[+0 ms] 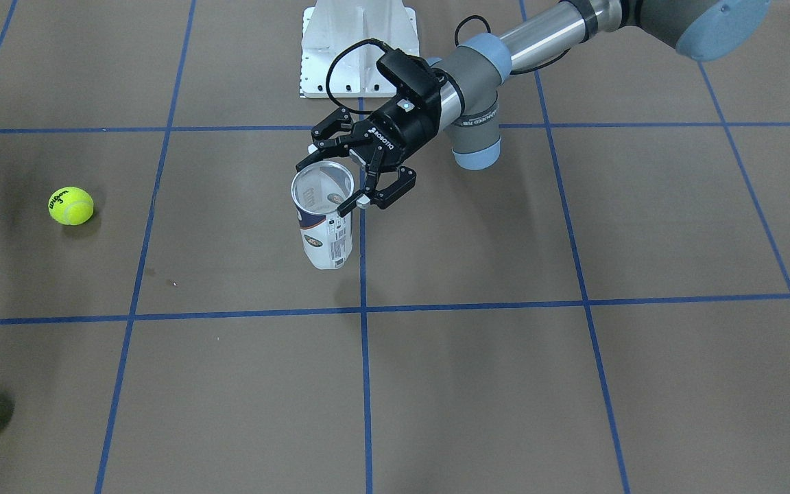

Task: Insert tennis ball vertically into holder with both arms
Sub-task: 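Rotate the held can upright with the left gripper, open end up, then hold the upright can with the left gripper while the right gripper approaches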

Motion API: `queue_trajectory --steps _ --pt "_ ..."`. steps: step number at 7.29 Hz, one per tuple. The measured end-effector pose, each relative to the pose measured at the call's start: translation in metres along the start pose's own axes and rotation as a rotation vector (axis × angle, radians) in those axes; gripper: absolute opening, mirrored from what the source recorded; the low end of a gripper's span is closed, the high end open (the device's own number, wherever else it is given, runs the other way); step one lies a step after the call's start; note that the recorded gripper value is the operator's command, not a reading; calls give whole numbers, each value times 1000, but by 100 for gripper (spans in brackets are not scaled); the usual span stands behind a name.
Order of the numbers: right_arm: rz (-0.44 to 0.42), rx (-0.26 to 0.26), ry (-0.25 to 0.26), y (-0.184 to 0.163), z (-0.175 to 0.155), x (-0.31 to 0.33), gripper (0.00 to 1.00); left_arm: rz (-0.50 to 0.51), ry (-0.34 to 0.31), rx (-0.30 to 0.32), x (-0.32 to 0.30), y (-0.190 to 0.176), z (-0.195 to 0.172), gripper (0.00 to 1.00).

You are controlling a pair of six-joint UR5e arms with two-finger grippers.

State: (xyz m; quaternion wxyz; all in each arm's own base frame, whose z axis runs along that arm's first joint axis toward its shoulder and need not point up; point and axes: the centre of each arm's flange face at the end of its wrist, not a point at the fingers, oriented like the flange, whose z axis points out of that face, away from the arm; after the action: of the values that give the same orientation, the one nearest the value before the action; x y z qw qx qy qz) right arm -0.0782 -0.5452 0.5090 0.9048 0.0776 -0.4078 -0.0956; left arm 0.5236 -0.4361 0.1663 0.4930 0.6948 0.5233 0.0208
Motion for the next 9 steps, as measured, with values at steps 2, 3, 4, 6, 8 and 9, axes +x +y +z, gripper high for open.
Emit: queue_trajectory --steps 2,3,4,6,8,9 --pt "-3 -6 1 0 4 -2 99 6 -2 -30 -10 29 -22 67" --pt "-4 -10 1 0 6 -3 99 5 1 -41 -7 37 -26 67" --pt "-6 -14 1 0 8 -4 99 2 6 -48 -3 42 -28 67" --pt "-9 -15 8 0 10 -5 99 -2 14 -60 3 49 -31 66" --pt "-10 -15 13 -1 11 -5 99 -1 14 -65 4 51 -31 67" --pt "-10 -15 15 -1 11 -4 99 0 13 -67 4 52 -31 67"
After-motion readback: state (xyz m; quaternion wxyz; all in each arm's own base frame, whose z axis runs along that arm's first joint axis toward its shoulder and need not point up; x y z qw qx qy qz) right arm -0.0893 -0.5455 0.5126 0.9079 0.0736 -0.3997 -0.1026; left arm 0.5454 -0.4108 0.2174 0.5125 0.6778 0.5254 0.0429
